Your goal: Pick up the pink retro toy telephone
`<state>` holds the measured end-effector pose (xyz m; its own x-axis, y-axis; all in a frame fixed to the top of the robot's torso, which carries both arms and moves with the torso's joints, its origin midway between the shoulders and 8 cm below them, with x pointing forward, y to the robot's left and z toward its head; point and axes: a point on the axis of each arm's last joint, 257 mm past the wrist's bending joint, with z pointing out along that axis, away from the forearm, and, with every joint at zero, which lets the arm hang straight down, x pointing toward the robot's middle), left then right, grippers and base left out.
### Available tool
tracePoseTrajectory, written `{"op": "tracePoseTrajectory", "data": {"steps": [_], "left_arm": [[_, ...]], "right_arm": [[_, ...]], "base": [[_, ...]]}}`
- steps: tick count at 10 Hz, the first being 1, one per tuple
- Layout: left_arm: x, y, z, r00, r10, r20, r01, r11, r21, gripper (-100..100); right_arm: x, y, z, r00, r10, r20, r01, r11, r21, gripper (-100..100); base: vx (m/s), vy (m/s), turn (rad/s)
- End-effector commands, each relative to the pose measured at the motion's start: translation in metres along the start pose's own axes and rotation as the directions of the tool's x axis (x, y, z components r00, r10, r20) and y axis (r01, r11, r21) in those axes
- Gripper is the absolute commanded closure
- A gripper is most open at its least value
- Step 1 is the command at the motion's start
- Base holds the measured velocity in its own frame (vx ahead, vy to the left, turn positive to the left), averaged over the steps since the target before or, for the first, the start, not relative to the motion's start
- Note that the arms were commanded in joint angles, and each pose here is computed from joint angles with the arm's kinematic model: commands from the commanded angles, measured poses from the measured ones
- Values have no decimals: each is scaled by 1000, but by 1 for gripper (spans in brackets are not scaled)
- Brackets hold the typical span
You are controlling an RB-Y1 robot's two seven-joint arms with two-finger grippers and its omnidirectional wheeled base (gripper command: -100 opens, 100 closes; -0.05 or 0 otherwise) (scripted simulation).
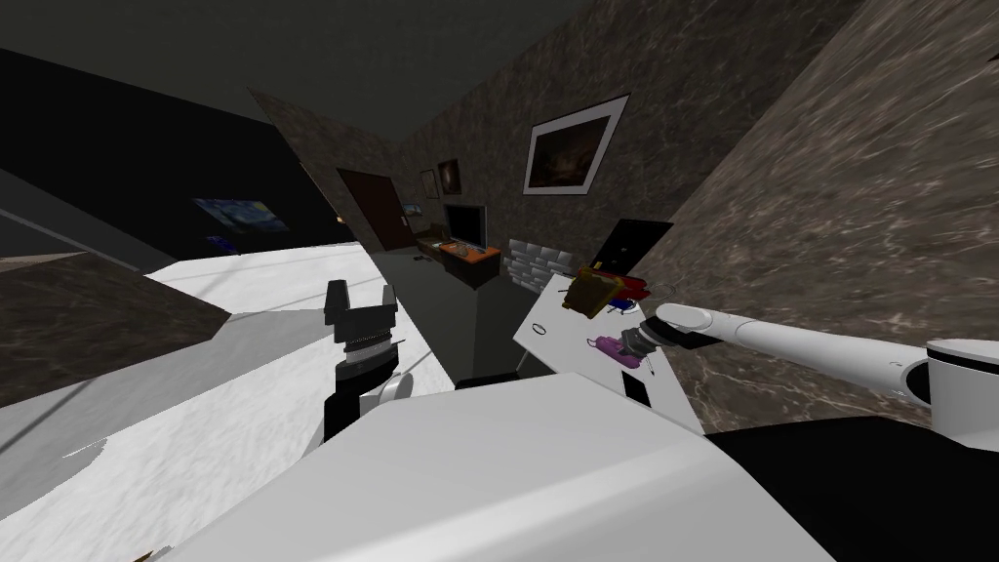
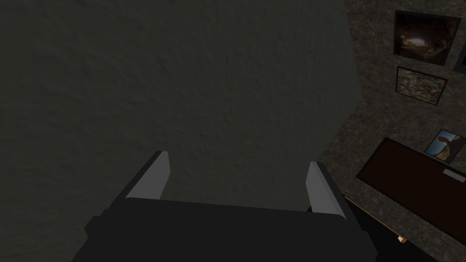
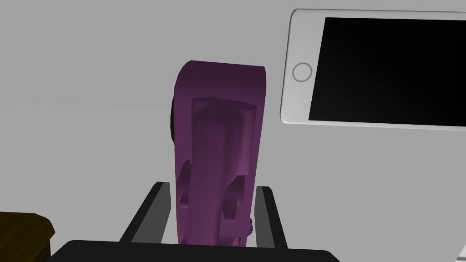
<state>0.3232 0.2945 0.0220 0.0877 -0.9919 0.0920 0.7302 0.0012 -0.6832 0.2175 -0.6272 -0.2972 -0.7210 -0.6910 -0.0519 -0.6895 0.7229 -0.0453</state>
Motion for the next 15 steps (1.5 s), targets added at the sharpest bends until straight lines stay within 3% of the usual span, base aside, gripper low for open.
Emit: {"op": "tracePoseTrajectory", "data": {"steps": [1, 12, 15], "left_arm": [[0, 0, 0, 1000, 0, 0, 0, 1000, 0, 0], [0, 0, 0, 1000, 0, 0, 0, 1000, 0, 0], [0, 0, 0, 1000, 0, 0, 0, 1000, 0, 0]], "right_arm": [[5, -3, -3, 1000, 8, -3, -8, 1000, -1, 100], [63, -26, -23, 993, 118, -8, -118, 993, 2, 100], [68, -26, -25, 992, 127, -4, -127, 992, -1, 100]], "base": [[-26, 21, 81], [-45, 33, 107], [-17, 16, 43]]}}
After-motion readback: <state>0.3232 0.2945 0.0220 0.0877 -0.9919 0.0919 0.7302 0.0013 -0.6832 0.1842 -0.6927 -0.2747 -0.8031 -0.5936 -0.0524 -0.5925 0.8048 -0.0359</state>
